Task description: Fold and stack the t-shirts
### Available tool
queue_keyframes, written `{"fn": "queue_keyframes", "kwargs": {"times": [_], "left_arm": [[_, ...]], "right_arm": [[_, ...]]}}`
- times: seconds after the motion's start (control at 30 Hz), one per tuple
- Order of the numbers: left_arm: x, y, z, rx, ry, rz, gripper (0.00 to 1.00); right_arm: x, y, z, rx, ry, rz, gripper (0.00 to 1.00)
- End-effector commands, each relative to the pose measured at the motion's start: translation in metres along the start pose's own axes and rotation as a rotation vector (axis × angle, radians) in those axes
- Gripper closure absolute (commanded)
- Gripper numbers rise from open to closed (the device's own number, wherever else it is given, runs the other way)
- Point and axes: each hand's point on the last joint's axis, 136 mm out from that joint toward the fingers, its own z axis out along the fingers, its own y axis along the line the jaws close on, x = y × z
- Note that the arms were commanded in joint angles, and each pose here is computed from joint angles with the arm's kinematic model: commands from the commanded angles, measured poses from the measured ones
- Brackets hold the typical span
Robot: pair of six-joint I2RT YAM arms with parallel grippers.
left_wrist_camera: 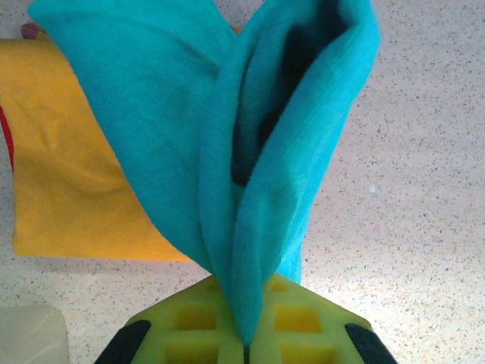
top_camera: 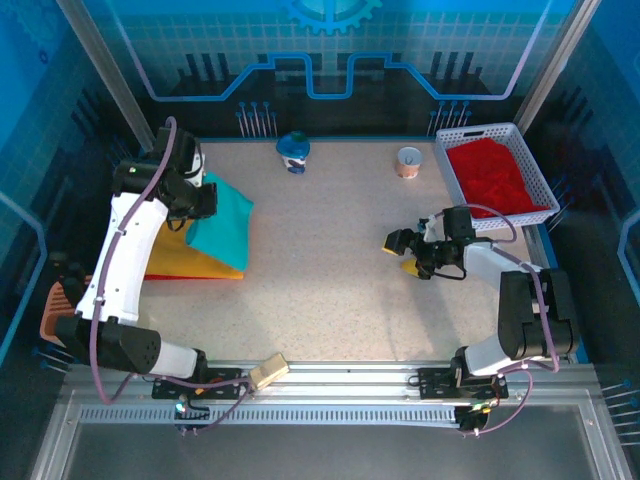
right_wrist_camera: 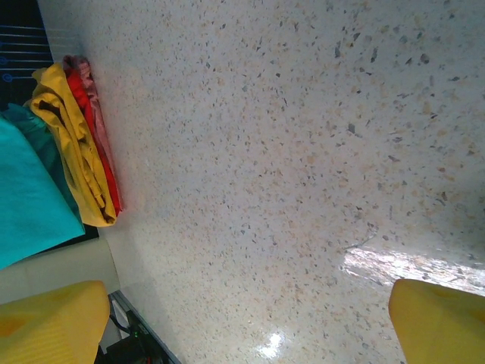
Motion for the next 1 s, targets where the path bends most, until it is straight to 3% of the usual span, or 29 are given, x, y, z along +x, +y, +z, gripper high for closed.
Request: {"fn": "queue_keyframes", "kwargs": {"times": [0.0, 0.63, 0.97], "left_arm": [[-0.002, 0.009, -0.004, -0.038, -0.019, 0.024, 1.00], [-0.004, 0.058, 0.034, -0.225, 0.003, 0.083, 1.00], [-0.002, 0.082, 0.047, -0.303, 0.011, 0.034, 1.00]], "right_arm": [[0.004, 0.001, 0.003, -0.020, 0.021, 0.006, 0.04], [0.005, -0.001, 0.007, -0.016, 0.040, 0.008, 0.04], [0.004, 0.005, 0.003, -0.018, 0.044, -0.004, 0.05]]}}
